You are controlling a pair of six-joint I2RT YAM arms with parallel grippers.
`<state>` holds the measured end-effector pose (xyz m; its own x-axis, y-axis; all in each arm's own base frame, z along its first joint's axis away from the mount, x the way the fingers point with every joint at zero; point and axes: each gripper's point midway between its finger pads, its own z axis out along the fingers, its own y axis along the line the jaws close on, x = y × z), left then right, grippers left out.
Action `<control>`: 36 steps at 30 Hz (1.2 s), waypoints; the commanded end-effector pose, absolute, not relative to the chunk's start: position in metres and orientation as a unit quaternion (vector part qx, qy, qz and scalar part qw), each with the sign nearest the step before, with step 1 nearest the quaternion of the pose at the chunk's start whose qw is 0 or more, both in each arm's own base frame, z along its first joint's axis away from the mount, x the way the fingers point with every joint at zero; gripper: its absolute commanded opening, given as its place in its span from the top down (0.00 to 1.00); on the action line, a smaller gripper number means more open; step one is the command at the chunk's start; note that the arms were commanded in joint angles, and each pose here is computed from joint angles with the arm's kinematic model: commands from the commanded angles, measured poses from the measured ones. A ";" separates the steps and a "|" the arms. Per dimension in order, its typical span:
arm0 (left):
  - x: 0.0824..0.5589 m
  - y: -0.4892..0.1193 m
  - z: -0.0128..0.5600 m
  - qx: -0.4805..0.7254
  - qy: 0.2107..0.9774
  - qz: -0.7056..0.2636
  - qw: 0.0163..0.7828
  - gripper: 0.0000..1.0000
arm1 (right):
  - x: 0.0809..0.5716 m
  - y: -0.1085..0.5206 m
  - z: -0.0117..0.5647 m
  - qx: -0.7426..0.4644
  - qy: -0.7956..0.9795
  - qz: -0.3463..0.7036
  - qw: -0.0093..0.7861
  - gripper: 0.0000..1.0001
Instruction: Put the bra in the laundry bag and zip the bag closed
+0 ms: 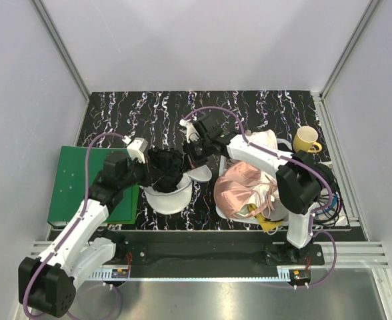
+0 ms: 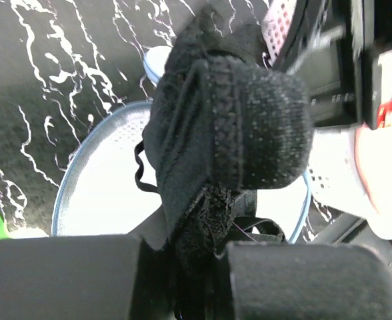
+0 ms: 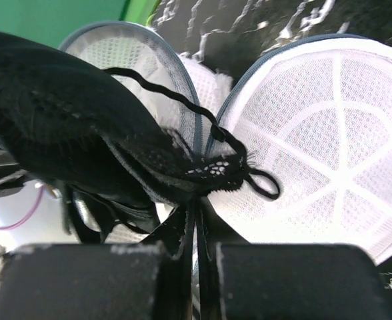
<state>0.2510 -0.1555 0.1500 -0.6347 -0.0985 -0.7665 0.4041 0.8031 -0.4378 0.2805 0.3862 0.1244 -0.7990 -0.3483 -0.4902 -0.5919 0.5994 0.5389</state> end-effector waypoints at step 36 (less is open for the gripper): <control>0.240 -0.178 0.111 0.004 0.921 -0.327 0.213 1.00 | 0.305 0.381 0.175 -0.211 0.853 0.415 0.235 1.00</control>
<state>0.2263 -0.1565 0.0835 -0.9150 -0.2487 -0.3178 -0.0320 0.8298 -0.5571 0.3024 0.3773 0.1525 -0.8489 -0.1761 -0.4983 -0.4892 0.6187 0.6148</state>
